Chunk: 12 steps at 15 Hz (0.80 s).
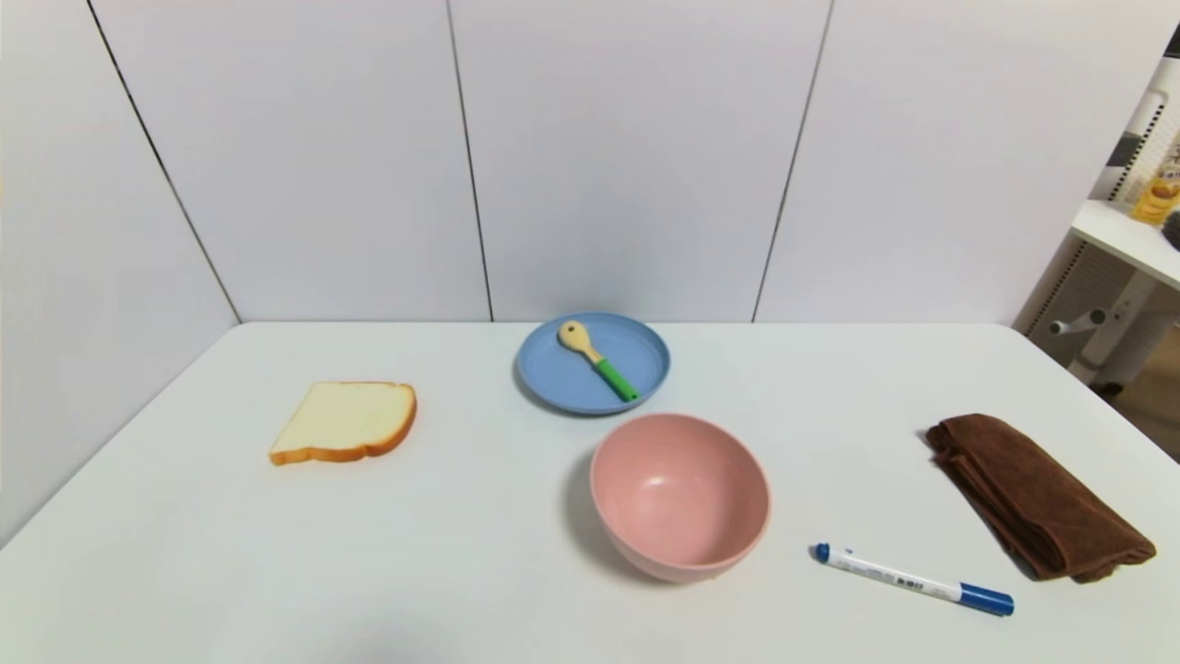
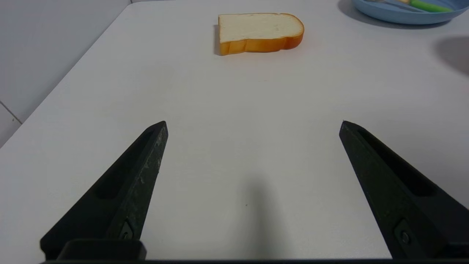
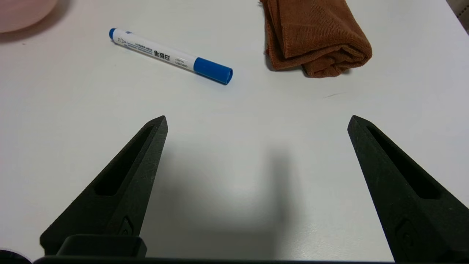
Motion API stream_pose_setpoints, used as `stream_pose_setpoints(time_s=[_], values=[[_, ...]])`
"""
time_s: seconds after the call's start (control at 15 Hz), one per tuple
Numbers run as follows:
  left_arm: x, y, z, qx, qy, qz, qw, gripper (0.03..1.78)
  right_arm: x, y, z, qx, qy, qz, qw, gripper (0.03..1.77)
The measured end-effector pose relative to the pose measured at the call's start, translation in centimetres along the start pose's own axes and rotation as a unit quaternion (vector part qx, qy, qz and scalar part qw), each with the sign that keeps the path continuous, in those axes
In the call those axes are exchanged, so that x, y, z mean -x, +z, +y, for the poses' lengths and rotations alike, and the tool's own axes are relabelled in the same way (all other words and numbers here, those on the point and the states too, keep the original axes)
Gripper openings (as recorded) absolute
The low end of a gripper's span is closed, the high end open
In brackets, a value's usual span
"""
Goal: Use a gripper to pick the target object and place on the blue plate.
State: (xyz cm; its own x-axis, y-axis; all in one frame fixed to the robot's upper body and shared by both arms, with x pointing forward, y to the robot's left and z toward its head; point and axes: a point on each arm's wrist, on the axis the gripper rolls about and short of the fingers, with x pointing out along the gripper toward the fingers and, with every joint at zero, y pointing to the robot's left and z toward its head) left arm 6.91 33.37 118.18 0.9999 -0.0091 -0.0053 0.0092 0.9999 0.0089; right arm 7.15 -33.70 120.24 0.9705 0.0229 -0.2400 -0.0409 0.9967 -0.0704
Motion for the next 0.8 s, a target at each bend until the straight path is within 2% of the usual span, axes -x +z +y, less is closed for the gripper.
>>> stream_pose_setpoints(time_s=[0.27,0.47,0.67,0.8], values=[[0.0,0.0,0.0,0.0,0.0,0.0,1.0,1.69,0.2,-1.8,0.2,-0.046,-0.012,-0.058,0.9972,1.69],[0.0,0.0,0.0,0.0,0.0,0.0,1.0,1.69,0.2,-2.1,0.2,-0.047,-0.018,-0.071,0.9962,1.69],[0.0,0.0,0.0,0.0,0.0,0.0,1.0,1.69,-0.1,-1.8,0.2,-0.038,-0.018,-0.123,0.9916,1.69],[0.0,0.0,0.0,0.0,0.0,0.0,1.0,1.69,-0.2,-2.0,0.2,-0.037,-0.018,-0.121,0.9918,1.69]])
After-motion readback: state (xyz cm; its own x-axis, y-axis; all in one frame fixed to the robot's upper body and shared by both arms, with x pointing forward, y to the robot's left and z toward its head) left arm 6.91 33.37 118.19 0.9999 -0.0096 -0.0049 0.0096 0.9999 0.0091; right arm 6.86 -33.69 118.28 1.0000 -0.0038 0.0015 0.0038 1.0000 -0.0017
